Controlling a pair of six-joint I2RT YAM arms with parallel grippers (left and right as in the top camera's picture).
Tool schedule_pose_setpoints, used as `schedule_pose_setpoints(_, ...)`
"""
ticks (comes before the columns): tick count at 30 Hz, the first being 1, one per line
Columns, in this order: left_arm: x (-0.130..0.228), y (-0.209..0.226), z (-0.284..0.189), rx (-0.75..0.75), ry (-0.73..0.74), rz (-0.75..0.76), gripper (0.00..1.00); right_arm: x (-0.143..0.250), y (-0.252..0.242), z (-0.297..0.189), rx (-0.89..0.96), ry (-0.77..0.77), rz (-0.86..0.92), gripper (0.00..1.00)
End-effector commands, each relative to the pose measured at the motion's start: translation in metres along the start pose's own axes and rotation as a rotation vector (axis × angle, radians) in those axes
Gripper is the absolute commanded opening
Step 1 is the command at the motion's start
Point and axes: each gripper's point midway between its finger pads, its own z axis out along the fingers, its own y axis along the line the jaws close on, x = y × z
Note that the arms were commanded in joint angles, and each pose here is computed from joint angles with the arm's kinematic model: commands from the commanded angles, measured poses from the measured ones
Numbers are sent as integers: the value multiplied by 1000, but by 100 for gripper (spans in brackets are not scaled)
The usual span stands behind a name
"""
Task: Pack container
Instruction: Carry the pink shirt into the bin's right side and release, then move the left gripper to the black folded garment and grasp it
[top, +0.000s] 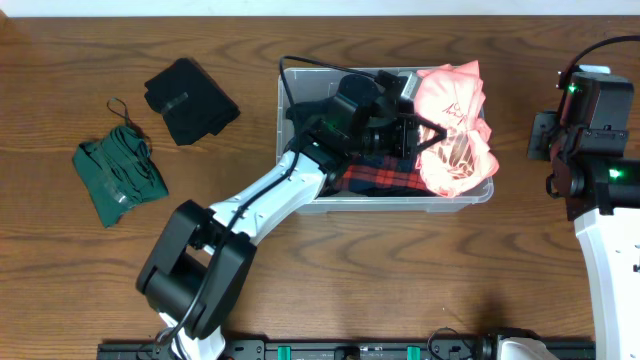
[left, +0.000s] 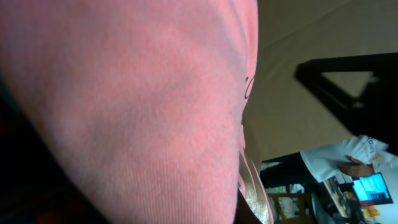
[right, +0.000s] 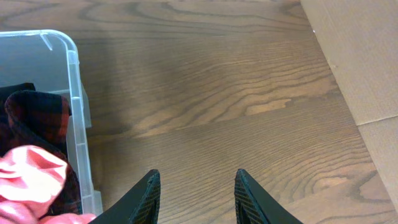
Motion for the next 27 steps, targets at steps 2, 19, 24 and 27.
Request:
schedule_pose_setpoints(2,18,26,11,-30,74,-68,12,-1,-7,-4,17,-9,28,38)
schedule_pose_setpoints(19,-42,-16,-117,-130,-63,145,98,0,-7,-4,18,-5,26,38)
schedule_pose_setpoints(24,-77,0,-220,-427,-266,182,98,0,-7,-3,17,-4,26,38)
schedule_pose_setpoints(27,-79,46,-288,-661,-355,42,98,0,-7,-3,18,-3,26,38)
